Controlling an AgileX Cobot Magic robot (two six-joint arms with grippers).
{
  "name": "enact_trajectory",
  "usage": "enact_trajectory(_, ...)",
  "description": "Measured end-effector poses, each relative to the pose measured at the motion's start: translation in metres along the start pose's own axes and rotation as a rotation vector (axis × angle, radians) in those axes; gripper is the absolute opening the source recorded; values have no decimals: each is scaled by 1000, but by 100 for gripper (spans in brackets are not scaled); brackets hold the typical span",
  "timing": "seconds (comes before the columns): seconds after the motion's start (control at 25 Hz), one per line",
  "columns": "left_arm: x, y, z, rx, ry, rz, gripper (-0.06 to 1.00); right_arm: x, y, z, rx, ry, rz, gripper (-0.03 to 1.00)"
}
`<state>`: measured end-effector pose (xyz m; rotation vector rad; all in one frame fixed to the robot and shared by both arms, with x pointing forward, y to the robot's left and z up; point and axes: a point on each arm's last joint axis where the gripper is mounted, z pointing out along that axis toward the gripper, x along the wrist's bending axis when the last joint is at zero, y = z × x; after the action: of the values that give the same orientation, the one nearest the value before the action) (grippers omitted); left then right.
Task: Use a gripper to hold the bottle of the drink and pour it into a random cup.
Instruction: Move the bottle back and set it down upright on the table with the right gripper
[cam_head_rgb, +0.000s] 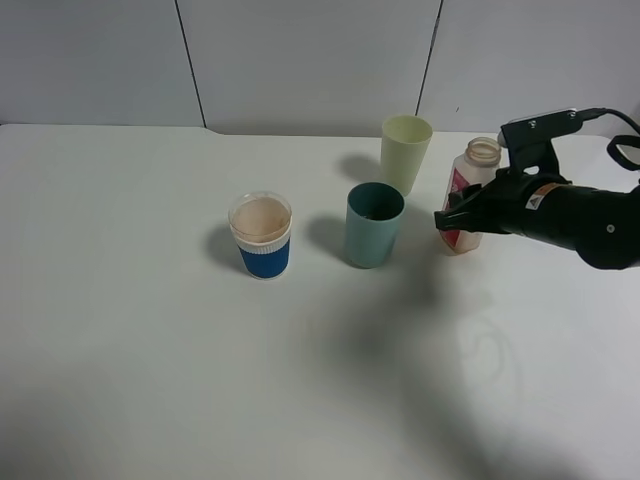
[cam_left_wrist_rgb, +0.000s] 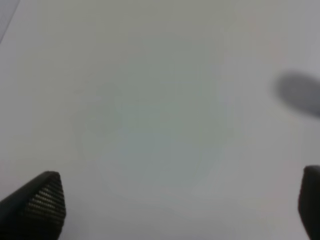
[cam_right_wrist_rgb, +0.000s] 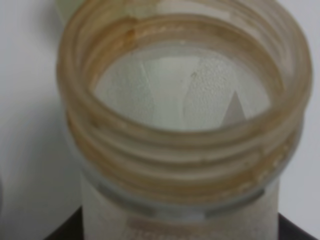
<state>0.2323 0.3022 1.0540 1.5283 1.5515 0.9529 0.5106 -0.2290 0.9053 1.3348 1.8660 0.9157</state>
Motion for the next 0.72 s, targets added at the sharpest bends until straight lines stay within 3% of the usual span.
enact_trajectory(0.72,0,0,0,0,0,0,93,0,-1,1,-8,-4,64,38)
